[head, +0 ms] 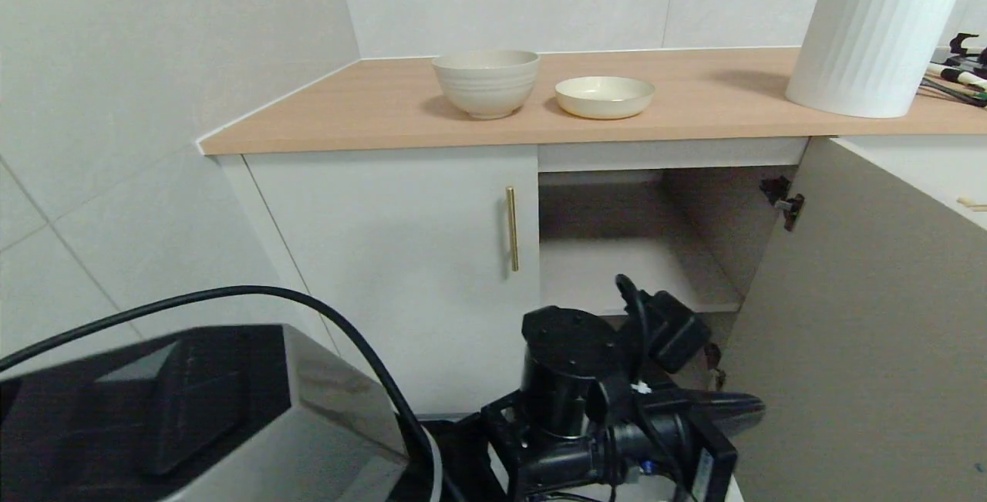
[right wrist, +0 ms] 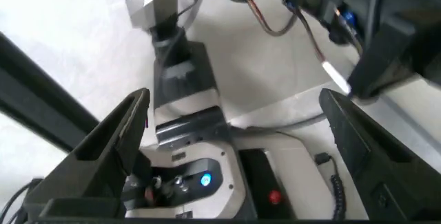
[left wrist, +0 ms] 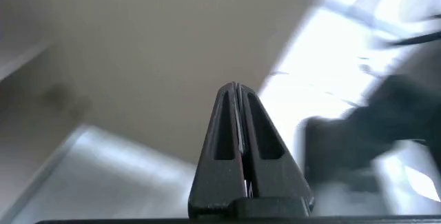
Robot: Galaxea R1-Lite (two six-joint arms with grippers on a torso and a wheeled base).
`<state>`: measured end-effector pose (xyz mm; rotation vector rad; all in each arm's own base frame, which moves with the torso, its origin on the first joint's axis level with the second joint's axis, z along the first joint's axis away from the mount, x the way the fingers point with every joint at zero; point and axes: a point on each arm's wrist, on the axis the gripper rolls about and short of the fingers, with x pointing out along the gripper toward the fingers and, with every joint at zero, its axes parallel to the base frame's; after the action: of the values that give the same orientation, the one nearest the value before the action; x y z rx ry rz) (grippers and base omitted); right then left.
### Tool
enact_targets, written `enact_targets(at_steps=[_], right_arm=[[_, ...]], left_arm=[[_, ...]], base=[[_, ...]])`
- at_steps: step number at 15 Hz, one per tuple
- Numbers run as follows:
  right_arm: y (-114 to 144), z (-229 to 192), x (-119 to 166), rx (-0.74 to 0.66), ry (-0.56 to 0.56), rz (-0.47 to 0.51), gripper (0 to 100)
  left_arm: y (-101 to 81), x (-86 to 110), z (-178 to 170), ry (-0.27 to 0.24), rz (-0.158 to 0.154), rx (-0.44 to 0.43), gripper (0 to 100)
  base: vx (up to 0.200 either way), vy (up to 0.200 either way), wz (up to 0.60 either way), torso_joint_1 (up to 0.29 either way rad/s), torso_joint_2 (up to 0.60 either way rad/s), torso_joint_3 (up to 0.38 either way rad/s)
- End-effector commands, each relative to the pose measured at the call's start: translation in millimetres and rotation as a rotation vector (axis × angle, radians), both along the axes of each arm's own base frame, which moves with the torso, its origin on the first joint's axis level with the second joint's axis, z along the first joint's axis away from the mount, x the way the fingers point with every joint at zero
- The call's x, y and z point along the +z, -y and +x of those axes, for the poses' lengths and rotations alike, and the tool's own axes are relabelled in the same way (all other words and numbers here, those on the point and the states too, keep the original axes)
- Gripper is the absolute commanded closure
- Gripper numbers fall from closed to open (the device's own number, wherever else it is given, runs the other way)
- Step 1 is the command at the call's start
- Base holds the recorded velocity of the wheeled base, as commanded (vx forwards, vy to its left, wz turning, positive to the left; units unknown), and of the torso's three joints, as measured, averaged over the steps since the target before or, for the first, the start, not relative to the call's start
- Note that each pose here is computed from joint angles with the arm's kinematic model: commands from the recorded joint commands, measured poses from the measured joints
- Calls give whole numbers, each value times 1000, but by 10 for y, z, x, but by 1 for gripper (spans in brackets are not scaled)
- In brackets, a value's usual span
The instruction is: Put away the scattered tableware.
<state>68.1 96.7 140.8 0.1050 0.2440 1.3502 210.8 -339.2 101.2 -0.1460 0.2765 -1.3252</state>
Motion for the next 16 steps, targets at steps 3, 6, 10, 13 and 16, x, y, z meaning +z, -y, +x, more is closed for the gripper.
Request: enact_targets(at_steps=[3,6,10,13,16], right_arm=[[6,111,111,-80,22,30,0],[22,257,164,-166,26,34,0],[-63,699,340,-300,46,38,0],[-232,1123,432,-345,52,30,0],[-373,1505,532,-394,70,41,0]], left_arm=[[-599,14,259,48,49,192,100],[-1219,197,323,133,101,418,100],[-1800,595,206,177,67,567,100],[-2192,836,79,131,122,664,100],[-2480,1015,-10,93,151,752,100]], base=[[0,0,0,0,0,0],[0,0,0,0,0,0],[0,0,0,0,0,0],[0,0,0,0,0,0],[0,0,0,0,0,0]])
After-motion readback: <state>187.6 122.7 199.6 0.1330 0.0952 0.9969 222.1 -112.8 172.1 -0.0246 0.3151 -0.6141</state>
